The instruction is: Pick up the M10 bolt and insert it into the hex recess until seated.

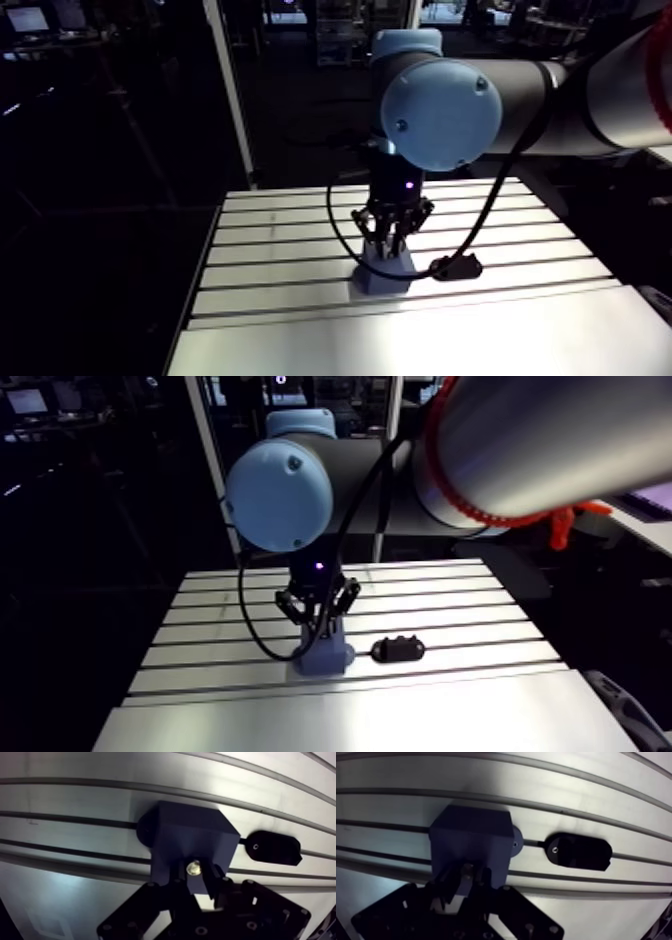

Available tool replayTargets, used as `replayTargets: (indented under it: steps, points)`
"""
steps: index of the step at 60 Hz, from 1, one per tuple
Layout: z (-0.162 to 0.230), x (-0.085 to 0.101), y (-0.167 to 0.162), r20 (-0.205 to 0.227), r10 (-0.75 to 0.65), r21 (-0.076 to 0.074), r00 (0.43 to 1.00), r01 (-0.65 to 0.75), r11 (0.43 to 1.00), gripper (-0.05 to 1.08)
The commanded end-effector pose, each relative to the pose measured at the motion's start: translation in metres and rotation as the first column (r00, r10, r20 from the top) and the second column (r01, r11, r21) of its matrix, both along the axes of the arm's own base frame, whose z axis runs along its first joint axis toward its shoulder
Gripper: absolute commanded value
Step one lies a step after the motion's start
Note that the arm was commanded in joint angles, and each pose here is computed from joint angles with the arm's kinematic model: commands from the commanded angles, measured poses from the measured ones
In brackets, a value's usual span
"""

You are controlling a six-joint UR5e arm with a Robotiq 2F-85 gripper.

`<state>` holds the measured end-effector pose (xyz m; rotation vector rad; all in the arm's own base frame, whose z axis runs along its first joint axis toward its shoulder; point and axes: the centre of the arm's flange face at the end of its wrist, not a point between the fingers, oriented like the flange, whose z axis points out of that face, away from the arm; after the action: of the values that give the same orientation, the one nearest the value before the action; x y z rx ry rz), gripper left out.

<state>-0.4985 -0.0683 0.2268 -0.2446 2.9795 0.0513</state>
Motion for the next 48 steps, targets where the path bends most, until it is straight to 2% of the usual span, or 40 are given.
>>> replayTargets:
  steps: [1,48]
  points:
    - [0.0009,-0.0017,-0.0001,-0.003,0.002,0.000,1.000,-0.002,1.000,0.67]
    - [0.0023,-0.0043,0.0001,-0.004,0.010,-0.001,1.000,-0.010,1.000,0.67]
